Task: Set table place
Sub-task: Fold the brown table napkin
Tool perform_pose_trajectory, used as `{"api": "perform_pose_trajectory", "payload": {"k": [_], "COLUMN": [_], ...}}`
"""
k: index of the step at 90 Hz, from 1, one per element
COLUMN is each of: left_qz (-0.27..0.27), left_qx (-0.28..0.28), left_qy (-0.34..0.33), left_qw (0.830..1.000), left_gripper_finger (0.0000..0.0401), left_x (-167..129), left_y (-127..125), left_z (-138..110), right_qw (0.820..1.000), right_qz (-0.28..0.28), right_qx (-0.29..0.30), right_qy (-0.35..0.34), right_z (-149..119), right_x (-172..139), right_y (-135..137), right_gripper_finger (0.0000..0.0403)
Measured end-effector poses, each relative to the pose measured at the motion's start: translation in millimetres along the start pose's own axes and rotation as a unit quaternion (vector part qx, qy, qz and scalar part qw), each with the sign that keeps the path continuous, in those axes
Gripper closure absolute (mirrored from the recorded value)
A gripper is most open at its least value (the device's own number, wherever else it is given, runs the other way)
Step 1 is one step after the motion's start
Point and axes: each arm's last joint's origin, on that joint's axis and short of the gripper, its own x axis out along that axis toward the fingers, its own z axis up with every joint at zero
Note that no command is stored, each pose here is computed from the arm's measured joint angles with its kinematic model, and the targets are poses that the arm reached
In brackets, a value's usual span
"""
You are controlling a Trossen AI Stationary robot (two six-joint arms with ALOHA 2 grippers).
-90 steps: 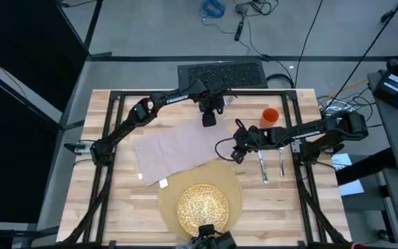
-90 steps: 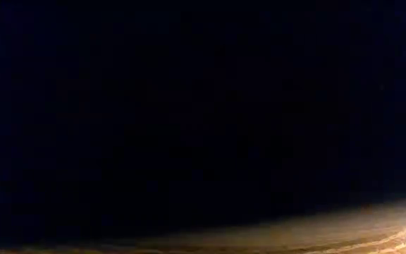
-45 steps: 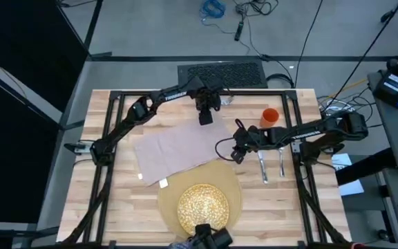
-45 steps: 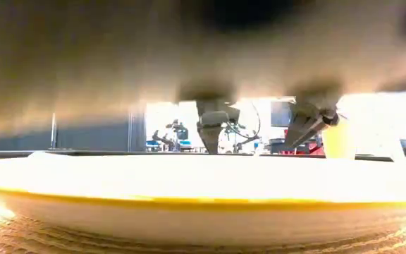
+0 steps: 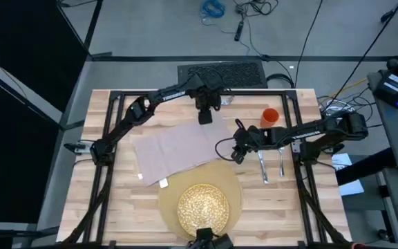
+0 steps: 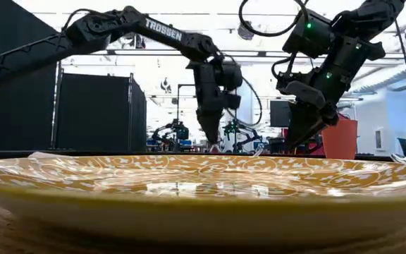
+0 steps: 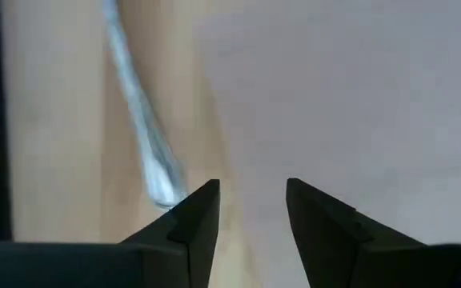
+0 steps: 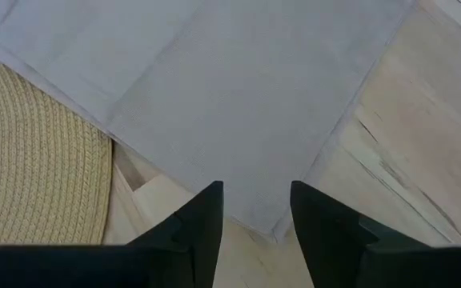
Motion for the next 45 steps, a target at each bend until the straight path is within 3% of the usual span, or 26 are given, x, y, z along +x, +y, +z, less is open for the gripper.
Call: {"api": "perform_pose_trajectory", "payload": {"k": [23, 45], "left_qz": [0.011, -0.024], "left_qx": [0.035, 0.013], "left_qy": [-0.061, -0.076], "left_qw": [0.997, 0.997], "left_gripper_finger": [0.0270, 0.0270], "left_x": [-74, -161], "left_y": [-46, -101], "left_z": [5, -27], "right_qw": [1.000, 0.999], "right_qz": [-0.001, 0.031], "right_qx": [-0.005, -0.039], "right_qy": [0.004, 0.021], "right_z": [-1, -4], "right_x": [0, -3], "right_y": [0, 4], "right_gripper_finger": [0.0271, 0.0271]}}
